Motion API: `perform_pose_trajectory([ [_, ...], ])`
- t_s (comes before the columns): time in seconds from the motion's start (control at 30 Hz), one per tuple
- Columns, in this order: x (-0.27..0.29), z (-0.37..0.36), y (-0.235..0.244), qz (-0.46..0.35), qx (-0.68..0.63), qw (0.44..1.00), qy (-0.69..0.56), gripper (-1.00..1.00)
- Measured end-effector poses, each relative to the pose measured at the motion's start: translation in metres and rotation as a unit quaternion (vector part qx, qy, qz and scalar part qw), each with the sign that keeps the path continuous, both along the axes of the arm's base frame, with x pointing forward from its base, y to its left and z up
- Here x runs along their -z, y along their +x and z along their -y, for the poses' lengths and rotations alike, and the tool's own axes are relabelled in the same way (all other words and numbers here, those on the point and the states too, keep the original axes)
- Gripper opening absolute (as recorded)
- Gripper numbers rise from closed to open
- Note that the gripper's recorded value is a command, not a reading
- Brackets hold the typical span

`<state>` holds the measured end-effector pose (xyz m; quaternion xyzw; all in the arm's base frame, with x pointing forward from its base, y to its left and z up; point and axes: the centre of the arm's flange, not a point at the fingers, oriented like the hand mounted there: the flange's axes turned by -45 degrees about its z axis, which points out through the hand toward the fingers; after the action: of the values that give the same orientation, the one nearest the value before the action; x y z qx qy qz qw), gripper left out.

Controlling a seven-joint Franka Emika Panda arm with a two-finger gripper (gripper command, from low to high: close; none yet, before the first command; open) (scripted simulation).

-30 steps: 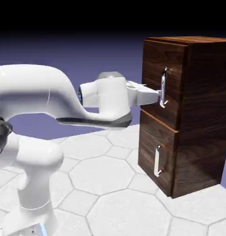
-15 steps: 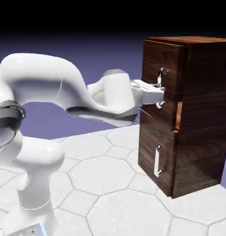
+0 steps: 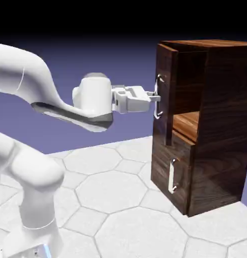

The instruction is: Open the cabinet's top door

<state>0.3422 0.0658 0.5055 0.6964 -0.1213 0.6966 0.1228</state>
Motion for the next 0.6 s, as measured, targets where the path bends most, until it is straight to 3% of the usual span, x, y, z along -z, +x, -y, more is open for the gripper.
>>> perform_pose_trajectory([
  [0.6,0.0,-0.069,-0.038,0.001,0.149,0.989,0.001,-1.0],
])
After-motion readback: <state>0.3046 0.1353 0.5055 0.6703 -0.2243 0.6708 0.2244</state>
